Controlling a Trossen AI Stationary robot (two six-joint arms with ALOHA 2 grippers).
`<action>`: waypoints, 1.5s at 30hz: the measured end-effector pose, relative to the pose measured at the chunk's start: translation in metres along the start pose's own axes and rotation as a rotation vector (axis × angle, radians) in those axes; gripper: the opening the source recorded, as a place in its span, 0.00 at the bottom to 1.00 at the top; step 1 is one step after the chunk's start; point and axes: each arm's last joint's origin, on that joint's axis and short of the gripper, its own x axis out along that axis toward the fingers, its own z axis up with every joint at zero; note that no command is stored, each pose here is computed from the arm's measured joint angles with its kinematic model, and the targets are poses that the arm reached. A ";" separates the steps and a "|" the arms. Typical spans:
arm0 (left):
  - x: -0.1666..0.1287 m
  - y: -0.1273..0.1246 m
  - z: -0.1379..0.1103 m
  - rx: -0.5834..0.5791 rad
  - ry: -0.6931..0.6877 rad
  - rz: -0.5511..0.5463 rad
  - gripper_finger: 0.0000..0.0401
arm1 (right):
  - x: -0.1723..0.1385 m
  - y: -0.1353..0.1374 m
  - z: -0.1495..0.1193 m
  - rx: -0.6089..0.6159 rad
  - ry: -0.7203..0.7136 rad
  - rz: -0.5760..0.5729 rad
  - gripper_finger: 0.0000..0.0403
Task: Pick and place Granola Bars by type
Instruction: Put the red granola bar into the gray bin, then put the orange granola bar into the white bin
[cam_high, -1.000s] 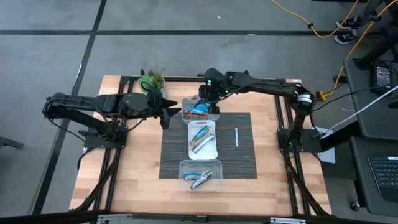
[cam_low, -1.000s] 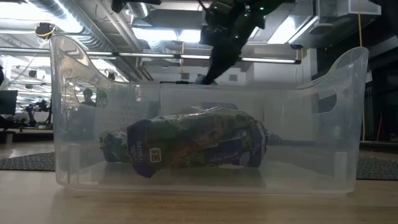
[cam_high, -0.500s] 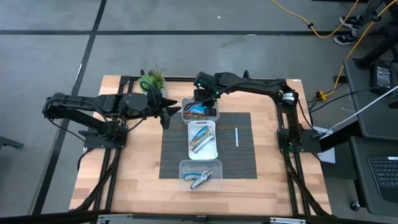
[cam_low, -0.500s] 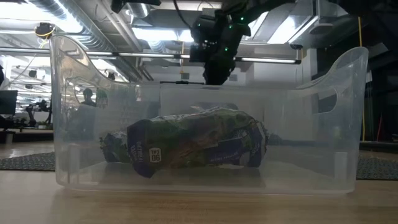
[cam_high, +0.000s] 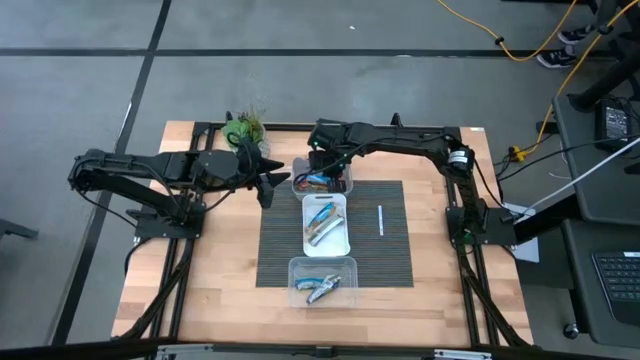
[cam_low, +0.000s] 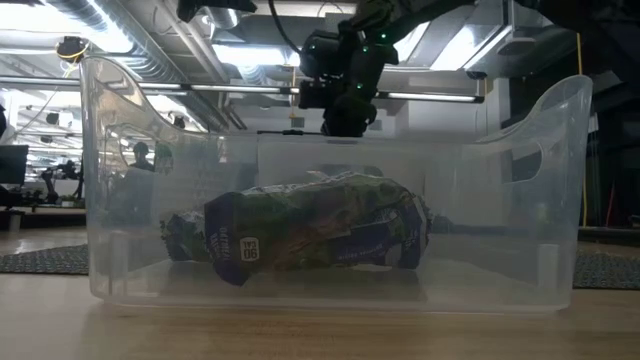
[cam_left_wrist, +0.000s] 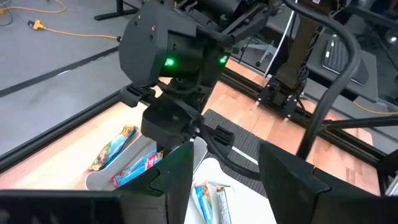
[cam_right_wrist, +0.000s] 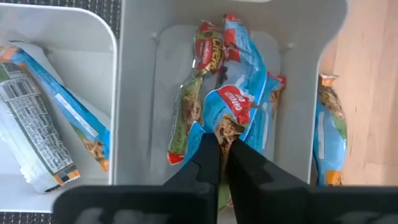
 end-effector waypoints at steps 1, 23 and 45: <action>0.000 0.000 0.000 0.000 0.000 0.000 0.42 | 0.000 0.000 0.000 0.000 0.000 0.001 0.06; 0.000 0.004 -0.007 0.038 0.069 0.037 0.42 | -0.043 -0.005 0.015 0.006 0.027 -0.093 0.40; -0.001 0.007 -0.012 0.107 0.121 0.053 0.42 | -0.105 -0.068 -0.001 0.042 -0.092 -0.117 0.40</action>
